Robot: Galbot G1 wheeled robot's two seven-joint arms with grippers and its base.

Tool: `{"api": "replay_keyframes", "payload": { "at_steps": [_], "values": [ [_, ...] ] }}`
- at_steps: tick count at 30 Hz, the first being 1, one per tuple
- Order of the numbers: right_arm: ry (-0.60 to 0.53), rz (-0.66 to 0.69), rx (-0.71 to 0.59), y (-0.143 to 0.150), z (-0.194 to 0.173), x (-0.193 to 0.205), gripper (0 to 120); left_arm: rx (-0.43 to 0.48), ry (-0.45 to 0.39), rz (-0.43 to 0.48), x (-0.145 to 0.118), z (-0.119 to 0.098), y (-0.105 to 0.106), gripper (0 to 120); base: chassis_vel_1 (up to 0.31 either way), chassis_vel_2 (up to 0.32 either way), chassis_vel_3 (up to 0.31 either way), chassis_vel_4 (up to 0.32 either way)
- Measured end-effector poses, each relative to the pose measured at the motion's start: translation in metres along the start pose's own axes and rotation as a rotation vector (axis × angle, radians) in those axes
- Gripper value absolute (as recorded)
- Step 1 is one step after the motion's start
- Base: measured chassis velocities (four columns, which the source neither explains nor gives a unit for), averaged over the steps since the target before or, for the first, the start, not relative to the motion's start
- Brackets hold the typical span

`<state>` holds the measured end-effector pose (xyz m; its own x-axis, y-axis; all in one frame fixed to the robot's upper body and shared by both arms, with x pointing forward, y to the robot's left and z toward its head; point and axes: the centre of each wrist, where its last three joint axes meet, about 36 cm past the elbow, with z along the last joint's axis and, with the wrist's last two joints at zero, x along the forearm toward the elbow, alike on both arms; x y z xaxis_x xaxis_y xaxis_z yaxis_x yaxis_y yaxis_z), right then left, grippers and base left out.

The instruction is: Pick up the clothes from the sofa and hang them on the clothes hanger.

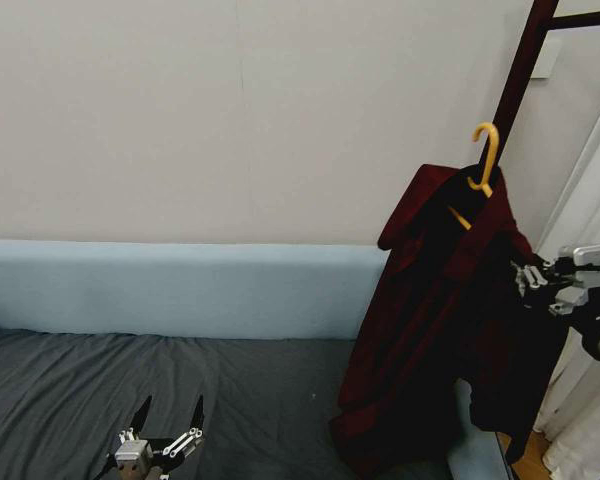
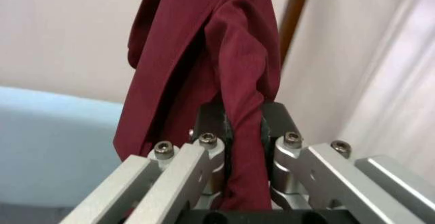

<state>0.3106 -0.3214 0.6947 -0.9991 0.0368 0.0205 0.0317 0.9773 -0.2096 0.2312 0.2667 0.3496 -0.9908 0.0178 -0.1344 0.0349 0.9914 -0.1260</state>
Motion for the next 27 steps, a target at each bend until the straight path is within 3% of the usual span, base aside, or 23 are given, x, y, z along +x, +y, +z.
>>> {"api": "replay_keyframes", "payload": {
  "at_steps": [14,20,27],
  "values": [
    [-0.013,0.236,0.089,-0.015,-0.046,0.018,7,0.002,0.0,0.002,-0.001,0.0,0.0,100,0.0,0.0,0.0,0.0],
    [-0.017,0.277,0.1,-0.021,-0.078,0.002,7,0.002,0.001,0.002,-0.001,0.0,0.0,100,0.0,0.0,0.0,0.0],
    [0.007,0.291,0.139,-0.04,-0.081,-0.033,7,0.002,0.001,0.003,-0.001,0.0,0.0,100,0.0,0.0,0.0,0.0]
  ]
}}
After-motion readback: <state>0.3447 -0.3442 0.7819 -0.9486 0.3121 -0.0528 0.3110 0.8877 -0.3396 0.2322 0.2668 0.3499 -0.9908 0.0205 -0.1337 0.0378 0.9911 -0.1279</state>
